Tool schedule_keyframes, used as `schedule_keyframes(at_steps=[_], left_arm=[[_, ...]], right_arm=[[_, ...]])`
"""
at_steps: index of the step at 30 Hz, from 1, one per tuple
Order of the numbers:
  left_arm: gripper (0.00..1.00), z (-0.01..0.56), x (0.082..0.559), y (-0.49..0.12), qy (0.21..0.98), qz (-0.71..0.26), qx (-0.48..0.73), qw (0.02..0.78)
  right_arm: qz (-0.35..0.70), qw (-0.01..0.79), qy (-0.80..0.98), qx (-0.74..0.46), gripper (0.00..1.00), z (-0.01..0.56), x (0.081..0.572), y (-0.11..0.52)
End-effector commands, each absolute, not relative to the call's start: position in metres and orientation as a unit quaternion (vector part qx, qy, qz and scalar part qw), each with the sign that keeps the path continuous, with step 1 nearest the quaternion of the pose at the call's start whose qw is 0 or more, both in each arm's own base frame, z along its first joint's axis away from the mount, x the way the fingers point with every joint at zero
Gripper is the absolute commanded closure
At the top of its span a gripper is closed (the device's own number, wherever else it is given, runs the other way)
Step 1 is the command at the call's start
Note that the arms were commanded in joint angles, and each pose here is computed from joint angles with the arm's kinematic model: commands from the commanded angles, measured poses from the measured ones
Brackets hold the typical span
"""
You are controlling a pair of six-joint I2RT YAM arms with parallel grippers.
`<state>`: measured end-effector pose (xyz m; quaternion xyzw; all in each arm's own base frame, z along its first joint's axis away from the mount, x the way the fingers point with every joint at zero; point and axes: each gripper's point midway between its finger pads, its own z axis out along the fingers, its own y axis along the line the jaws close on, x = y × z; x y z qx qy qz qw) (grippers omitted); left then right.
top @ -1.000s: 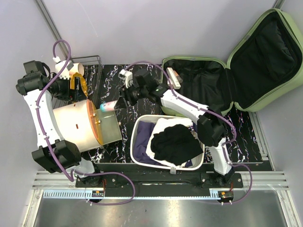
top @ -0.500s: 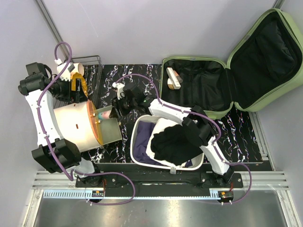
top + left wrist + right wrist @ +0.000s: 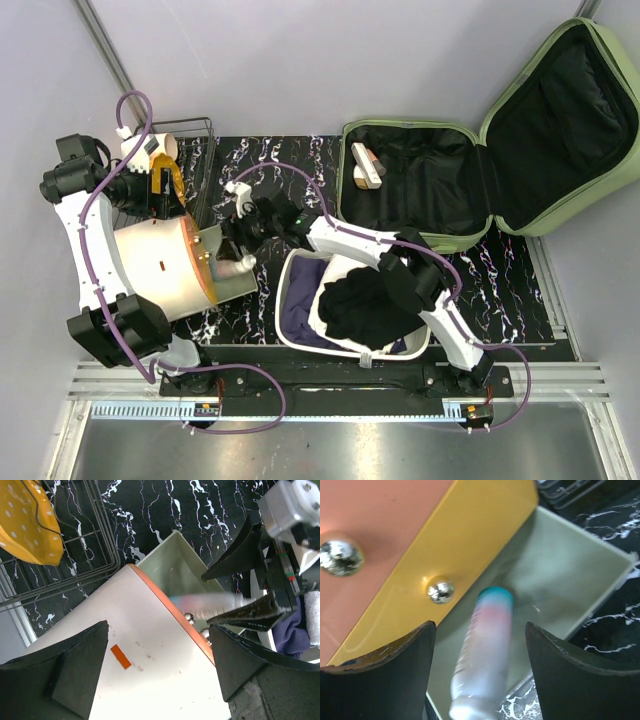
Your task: Open, take out, and arrange the luggage
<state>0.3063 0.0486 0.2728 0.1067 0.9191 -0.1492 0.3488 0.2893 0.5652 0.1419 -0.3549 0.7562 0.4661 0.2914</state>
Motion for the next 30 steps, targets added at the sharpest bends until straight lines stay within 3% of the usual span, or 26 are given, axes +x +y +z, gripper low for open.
schedule_keyframes(at_steps=[1, 8, 15, 17, 26, 30], left_arm=[[0.14, 0.285, 0.308, 0.045, 0.907, -0.145, 0.118, 0.377], [0.14, 0.287, 0.309, 0.047, 0.907, -0.14, 0.119, 0.379], [0.14, 0.285, 0.309, 0.046, 0.908, -0.143, 0.119, 0.375], [0.14, 0.285, 0.31, 0.046, 0.908, -0.145, 0.117, 0.376], [0.14, 0.315, 0.309, 0.034, 0.895, -0.177, 0.106, 0.395], [0.14, 0.33, 0.302, 0.044, 0.887, -0.223, 0.037, 0.402]], right_arm=[[0.52, 0.325, 0.679, -0.403, 0.16, 0.211, 0.265, 0.573], [0.505, 0.331, 0.663, -0.443, 0.19, 0.23, 0.257, 0.547], [0.461, 0.293, 0.632, -0.55, 0.39, 0.216, 0.236, 0.496], [0.438, 0.277, 0.639, -0.568, 0.39, 0.203, 0.232, 0.483], [0.408, 0.28, 0.708, -0.503, 0.43, 0.169, 0.292, 0.474], [0.405, 0.259, 0.731, -0.485, 0.47, 0.146, 0.311, 0.476]])
